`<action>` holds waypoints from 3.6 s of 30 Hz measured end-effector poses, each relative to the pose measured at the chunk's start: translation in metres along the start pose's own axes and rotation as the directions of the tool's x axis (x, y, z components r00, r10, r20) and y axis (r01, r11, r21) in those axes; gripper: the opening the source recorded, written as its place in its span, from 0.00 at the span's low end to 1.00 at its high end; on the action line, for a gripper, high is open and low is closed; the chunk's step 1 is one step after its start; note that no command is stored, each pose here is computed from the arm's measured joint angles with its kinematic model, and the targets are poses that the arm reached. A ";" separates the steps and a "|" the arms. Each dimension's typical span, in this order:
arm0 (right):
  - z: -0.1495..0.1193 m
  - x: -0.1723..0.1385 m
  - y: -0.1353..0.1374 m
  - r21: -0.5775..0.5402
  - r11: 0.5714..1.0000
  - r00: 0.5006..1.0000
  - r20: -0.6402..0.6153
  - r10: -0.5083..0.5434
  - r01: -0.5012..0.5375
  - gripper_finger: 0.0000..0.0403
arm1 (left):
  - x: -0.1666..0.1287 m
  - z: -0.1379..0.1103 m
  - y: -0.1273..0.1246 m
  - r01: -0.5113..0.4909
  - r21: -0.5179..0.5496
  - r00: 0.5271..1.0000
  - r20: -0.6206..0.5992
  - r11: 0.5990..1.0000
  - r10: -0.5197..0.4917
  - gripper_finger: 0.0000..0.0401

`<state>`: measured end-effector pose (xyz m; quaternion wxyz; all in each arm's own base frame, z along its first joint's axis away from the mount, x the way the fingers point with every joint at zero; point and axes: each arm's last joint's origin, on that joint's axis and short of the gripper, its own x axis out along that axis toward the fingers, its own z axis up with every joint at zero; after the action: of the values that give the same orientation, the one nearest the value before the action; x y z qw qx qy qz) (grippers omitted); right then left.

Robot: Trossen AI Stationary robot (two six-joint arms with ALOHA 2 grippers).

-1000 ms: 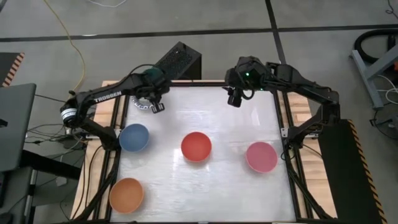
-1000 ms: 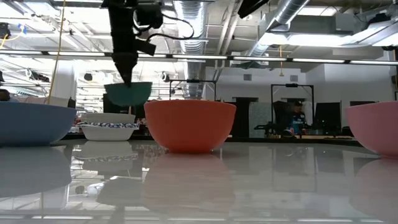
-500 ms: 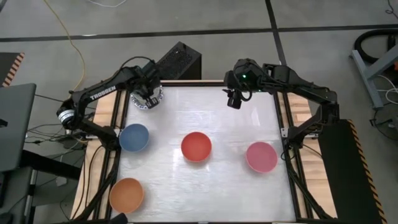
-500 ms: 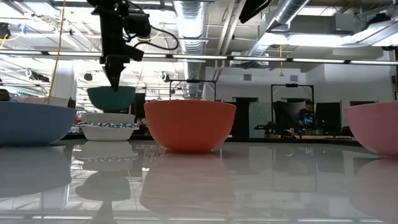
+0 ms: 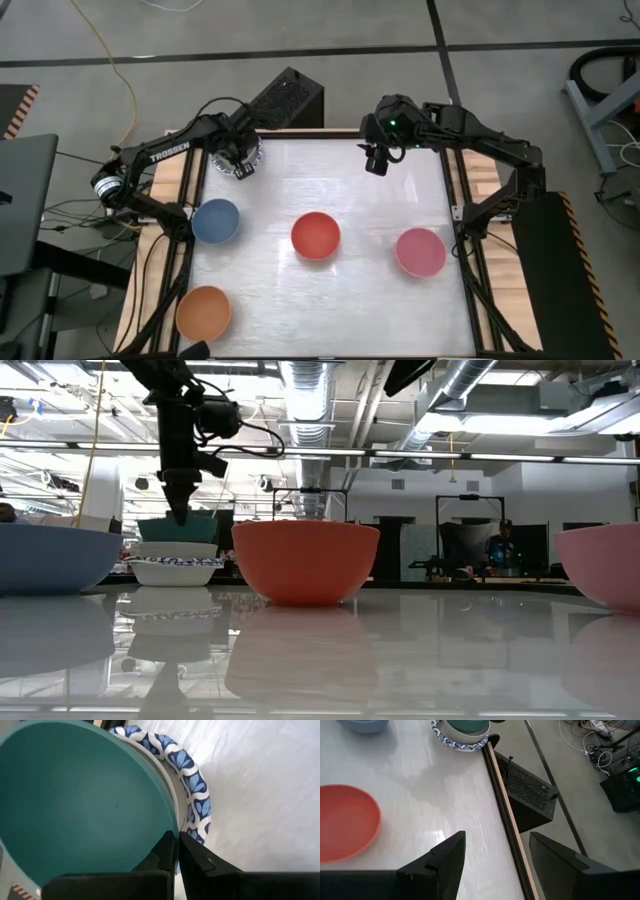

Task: Nest bowls inside each other
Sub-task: Stack the green bowl on top of the white bowl, then stack the orange bowl on top of the green bowl

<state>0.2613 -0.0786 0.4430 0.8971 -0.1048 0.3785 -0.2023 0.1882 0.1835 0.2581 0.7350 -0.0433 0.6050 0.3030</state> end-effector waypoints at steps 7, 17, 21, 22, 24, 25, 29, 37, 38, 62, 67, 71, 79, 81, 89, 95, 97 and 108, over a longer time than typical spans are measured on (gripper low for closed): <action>0.000 0.000 0.000 0.030 1.000 1.000 -0.004 0.002 -0.002 0.59 | 0.000 -0.002 -0.001 0.014 0.045 1.000 -0.014 0.999 -0.014 0.00; -0.004 0.000 0.001 0.038 0.999 0.999 -0.044 0.015 -0.013 0.59 | 0.000 -0.001 0.000 -0.006 0.077 1.000 -0.012 0.997 0.007 0.18; -0.005 0.000 0.002 0.037 0.999 0.999 -0.048 0.023 -0.021 0.59 | 0.000 -0.001 0.000 -0.004 0.079 1.000 -0.016 0.997 0.006 0.31; -0.005 0.000 0.003 0.036 0.999 0.999 -0.047 0.028 -0.027 0.59 | -0.001 -0.001 0.000 -0.003 0.079 1.000 -0.019 0.997 0.004 0.34; -0.005 -0.001 0.003 0.036 0.999 0.998 -0.044 0.035 -0.034 0.59 | -0.005 0.000 0.001 -0.003 0.080 1.000 -0.018 0.997 0.004 0.39; -0.005 -0.001 0.003 0.035 0.999 0.998 -0.044 0.036 -0.034 0.59 | -0.007 0.001 0.002 -0.003 0.082 1.000 -0.020 0.997 0.004 0.42; -0.004 -0.001 0.003 0.035 0.999 0.998 -0.043 0.038 -0.037 0.59 | -0.013 0.000 0.003 -0.001 0.095 0.999 -0.046 0.995 0.006 0.47; -0.004 -0.001 0.003 0.035 0.999 0.998 -0.043 0.038 -0.037 0.59 | -0.017 0.004 0.002 0.003 -0.014 1.000 0.011 1.000 -0.002 0.31; -0.004 -0.001 0.003 0.035 0.999 0.998 -0.043 0.038 -0.037 0.59 | -0.020 0.003 0.001 0.002 -0.013 1.000 0.019 1.000 -0.001 0.27; -0.005 0.000 0.002 0.070 0.997 0.998 -0.044 0.034 -0.031 0.59 | 0.005 -0.006 -0.046 -0.262 -0.023 0.964 0.042 0.965 0.263 0.00; -0.005 0.000 0.002 0.073 0.997 0.998 -0.044 0.034 -0.031 0.59 | 0.002 -0.004 -0.047 -0.262 -0.027 0.964 0.049 0.965 0.263 0.00; -0.004 0.000 0.003 0.085 0.993 0.996 -0.033 0.082 -0.079 0.59 | -0.017 0.004 -0.046 -0.255 -0.052 0.959 0.111 0.966 0.259 0.00; -0.008 0.025 0.026 0.232 0.950 0.972 -0.064 0.228 -0.208 0.59 | -0.102 0.006 -0.036 -0.086 -0.175 0.906 0.395 0.981 0.150 0.00; -0.010 0.038 0.038 0.260 0.940 0.968 -0.057 0.243 -0.221 0.59 | -0.122 0.000 -0.031 0.012 -0.230 0.875 0.473 0.973 0.101 0.00; -0.022 0.101 0.093 0.355 0.903 0.949 -0.108 0.296 -0.242 0.59 | -0.170 -0.035 -0.022 0.279 -0.240 0.756 0.651 0.930 -0.059 0.10; -0.026 0.140 0.131 0.314 0.923 0.939 -0.188 0.289 -0.222 0.59 | -0.182 -0.049 -0.021 0.367 -0.187 0.702 0.699 0.911 -0.139 0.25; -0.031 0.154 0.143 0.321 0.922 0.929 -0.224 0.295 -0.216 0.59 | -0.182 -0.050 -0.022 0.379 -0.184 0.704 0.694 0.907 -0.153 0.29; -0.058 0.204 0.181 0.343 0.924 0.867 -0.395 0.304 -0.168 0.59 | -0.174 -0.056 -0.026 0.375 -0.172 0.771 0.604 0.911 -0.203 0.40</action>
<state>0.3996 -0.0090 0.2114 0.8111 0.1275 0.5470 -0.1630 0.1380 0.0698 0.3946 0.9066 -0.1478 0.2916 0.2669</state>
